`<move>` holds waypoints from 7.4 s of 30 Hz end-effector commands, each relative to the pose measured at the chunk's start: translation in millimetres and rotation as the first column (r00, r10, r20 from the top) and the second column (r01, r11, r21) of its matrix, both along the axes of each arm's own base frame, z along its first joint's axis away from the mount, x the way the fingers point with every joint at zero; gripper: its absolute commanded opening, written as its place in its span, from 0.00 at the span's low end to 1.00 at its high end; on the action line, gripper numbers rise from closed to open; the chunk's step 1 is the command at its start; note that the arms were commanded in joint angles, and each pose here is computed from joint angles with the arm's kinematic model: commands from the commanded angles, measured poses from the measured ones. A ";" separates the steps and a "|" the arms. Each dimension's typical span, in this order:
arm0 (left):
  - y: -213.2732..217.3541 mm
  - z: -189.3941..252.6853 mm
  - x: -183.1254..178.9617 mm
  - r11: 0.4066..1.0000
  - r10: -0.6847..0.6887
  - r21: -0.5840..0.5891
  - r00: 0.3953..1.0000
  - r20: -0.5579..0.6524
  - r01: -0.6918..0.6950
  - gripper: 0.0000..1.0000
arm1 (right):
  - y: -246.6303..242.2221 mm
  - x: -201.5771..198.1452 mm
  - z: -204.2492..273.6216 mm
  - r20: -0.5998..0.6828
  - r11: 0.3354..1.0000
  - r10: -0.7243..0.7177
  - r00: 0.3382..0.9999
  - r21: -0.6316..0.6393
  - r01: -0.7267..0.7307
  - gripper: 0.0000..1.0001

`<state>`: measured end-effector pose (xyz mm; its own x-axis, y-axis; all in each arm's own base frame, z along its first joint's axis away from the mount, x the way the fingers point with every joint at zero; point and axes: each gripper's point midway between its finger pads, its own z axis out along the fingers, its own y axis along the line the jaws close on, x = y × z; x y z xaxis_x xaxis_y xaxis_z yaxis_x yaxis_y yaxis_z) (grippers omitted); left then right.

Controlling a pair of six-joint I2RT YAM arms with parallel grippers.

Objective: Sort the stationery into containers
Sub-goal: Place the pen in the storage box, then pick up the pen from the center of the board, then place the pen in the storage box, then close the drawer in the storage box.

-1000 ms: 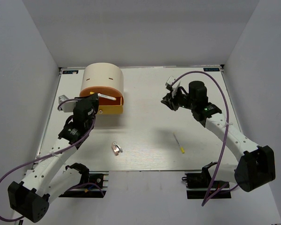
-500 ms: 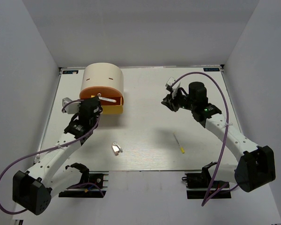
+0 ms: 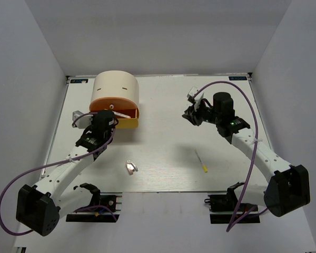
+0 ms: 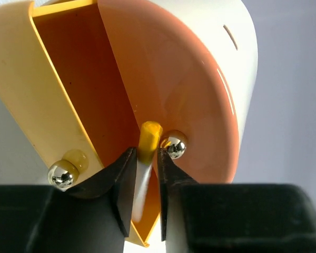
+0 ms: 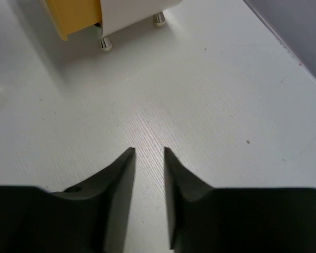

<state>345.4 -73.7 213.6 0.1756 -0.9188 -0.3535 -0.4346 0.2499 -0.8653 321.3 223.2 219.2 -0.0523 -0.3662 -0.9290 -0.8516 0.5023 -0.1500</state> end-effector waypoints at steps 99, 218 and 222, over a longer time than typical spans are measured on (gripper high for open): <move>-8.1 -66.5 -116.9 0.830 -0.445 0.195 0.831 -0.334 0.523 0.89 | 255.3 -33.8 123.0 0.210 0.530 0.784 0.584 0.263 -0.806 0.00; -10.5 -62.8 21.6 0.902 -0.197 0.352 0.963 -0.182 0.251 0.59 | 19.0 -16.7 38.1 -0.174 0.928 0.348 0.921 0.200 -0.313 0.23; -7.4 -62.5 22.5 0.908 -0.187 0.345 0.966 -0.179 0.239 0.59 | 18.8 -17.4 37.6 -0.175 0.929 0.348 0.921 0.199 -0.313 0.24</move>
<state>360.0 -85.6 137.7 -0.1415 -0.7157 -0.6839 -0.4492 0.6621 -0.5999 309.2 244.2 245.9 -0.1860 -0.2534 -0.9493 -0.9698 0.2025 0.1360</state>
